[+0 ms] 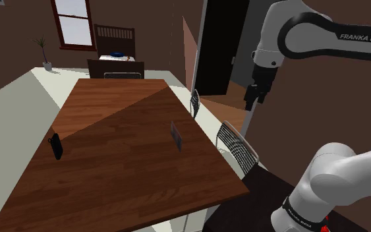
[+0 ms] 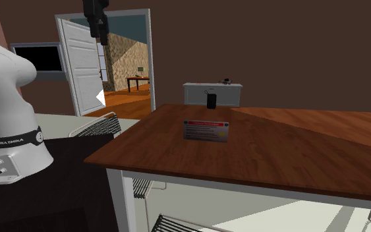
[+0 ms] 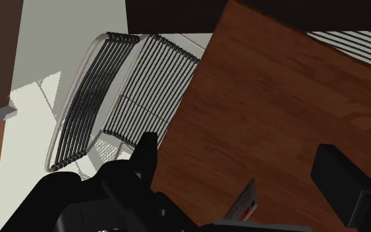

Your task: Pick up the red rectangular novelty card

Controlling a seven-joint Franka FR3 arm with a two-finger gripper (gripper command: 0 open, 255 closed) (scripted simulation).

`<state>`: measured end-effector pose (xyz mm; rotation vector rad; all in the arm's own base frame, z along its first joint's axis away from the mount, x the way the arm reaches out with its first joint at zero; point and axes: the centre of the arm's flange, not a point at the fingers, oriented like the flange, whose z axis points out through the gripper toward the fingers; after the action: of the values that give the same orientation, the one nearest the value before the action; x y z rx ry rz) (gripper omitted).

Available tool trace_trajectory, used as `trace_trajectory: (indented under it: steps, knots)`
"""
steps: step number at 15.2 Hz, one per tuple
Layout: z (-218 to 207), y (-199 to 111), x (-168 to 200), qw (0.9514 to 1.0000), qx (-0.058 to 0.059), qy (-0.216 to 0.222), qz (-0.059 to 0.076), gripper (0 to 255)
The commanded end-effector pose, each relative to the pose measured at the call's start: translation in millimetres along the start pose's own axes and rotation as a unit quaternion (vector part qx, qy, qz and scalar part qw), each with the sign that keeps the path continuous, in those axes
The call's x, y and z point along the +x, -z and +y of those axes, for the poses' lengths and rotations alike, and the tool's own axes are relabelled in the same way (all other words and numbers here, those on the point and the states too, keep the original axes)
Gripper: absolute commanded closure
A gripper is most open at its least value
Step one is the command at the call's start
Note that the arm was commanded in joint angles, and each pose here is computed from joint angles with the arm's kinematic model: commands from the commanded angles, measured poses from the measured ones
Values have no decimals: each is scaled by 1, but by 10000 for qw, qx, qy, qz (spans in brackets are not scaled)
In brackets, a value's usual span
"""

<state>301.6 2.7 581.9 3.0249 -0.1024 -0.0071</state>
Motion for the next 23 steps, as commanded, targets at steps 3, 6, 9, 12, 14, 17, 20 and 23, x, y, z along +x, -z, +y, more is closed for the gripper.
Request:
trace_trajectory:
  steps: [3,6,9,12,14,17,20,23]
  knots:
    - [-7,-15,20,9999,29,-109,-1,0]
    - [-17,-39,50,9996,71,-273,-1,0]
    - [-26,-62,80,9990,114,-437,-2,0]
    - [-34,-84,111,9981,157,-601,-3,0]
    - [-39,-100,132,9973,185,-710,-4,0]
    - [-46,-123,163,9959,228,-873,-4,0]
    - [-52,-145,194,9942,270,-1036,-5,0]
    - [-58,-168,226,9923,313,-1199,-6,0]
